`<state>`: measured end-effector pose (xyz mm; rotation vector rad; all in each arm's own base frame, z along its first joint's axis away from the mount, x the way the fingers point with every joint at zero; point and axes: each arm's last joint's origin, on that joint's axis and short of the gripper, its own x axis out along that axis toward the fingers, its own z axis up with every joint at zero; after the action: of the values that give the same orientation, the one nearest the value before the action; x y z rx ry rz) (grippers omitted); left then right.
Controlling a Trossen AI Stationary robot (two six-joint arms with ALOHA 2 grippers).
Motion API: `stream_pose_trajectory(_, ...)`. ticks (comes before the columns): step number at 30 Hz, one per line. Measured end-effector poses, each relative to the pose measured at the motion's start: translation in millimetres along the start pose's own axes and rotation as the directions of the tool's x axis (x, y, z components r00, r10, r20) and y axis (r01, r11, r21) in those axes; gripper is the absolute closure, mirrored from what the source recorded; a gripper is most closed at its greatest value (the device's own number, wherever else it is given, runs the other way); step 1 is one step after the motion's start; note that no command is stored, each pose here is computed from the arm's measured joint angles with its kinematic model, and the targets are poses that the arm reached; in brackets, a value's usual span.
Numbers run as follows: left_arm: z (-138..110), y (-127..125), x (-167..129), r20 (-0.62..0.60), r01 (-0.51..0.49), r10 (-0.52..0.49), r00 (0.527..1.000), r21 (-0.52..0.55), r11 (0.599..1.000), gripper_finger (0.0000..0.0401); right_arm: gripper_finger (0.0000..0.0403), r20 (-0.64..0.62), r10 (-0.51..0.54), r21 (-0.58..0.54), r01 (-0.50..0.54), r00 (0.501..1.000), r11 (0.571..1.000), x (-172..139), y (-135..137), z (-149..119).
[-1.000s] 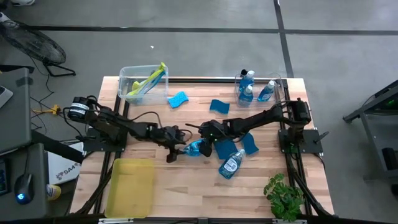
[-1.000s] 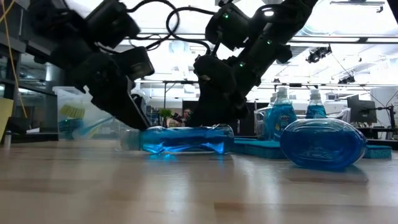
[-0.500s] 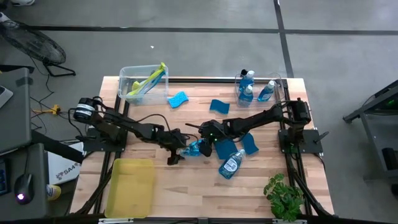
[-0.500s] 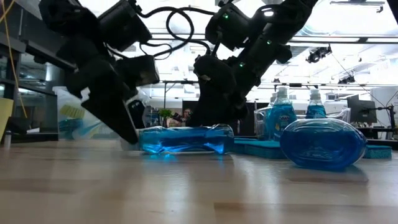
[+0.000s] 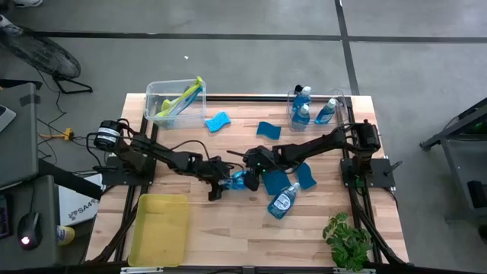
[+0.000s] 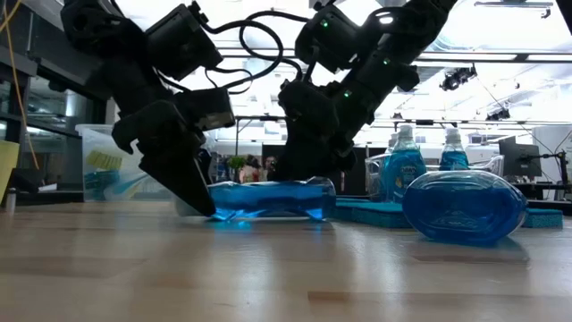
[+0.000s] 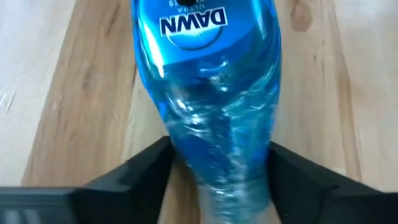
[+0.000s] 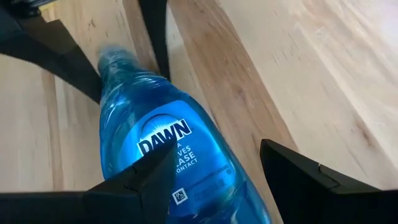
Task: Pick & Place Kitchen Sink Supplies
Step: Put the left soap dispenser into the transparent bin
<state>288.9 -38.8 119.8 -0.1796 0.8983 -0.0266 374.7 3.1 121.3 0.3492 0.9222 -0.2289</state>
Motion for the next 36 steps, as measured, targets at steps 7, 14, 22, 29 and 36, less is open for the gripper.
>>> stream_pose_trajectory(7, -2.2, 0.8, 0.2, -0.019, -0.005, 0.005, 1.000, 0.000, 1.000, 0.0269, 0.0179, -0.007, -0.001, -0.001, 0.001, 1.000, 1.000, -0.1, -0.3, -0.7)
stream_pose_trajectory(14, -2.9, 0.8, 0.4, -0.025, 0.000, 0.001, 1.000, 0.028, 1.000, 0.0269, 0.0179, 0.009, 0.009, -0.012, -0.009, 1.000, 1.000, -4.3, 1.0, 2.1)
stream_pose_trajectory(22, 10.0, -2.8, -4.5, -0.065, -0.009, 0.013, 0.998, 0.070, 0.998, 0.0270, 0.0179, 0.065, 0.025, -0.058, -0.022, 0.998, 0.998, -33.0, 5.2, 12.6)
stream_pose_trajectory(29, 29.3, -8.6, -13.2, -0.156, -0.020, 0.042, 0.987, 0.141, 0.990, 0.0270, 0.0179, 0.082, -0.007, -0.061, 0.012, 0.997, 0.998, -54.8, 6.7, 17.0)
stream_pose_trajectory(36, 43.8, -10.4, -21.4, -0.183, -0.072, 0.106, 0.977, 0.185, 0.980, 0.0270, 0.0179, 0.111, -0.037, -0.135, 0.052, 0.993, 0.990, -68.4, 22.9, 12.5)
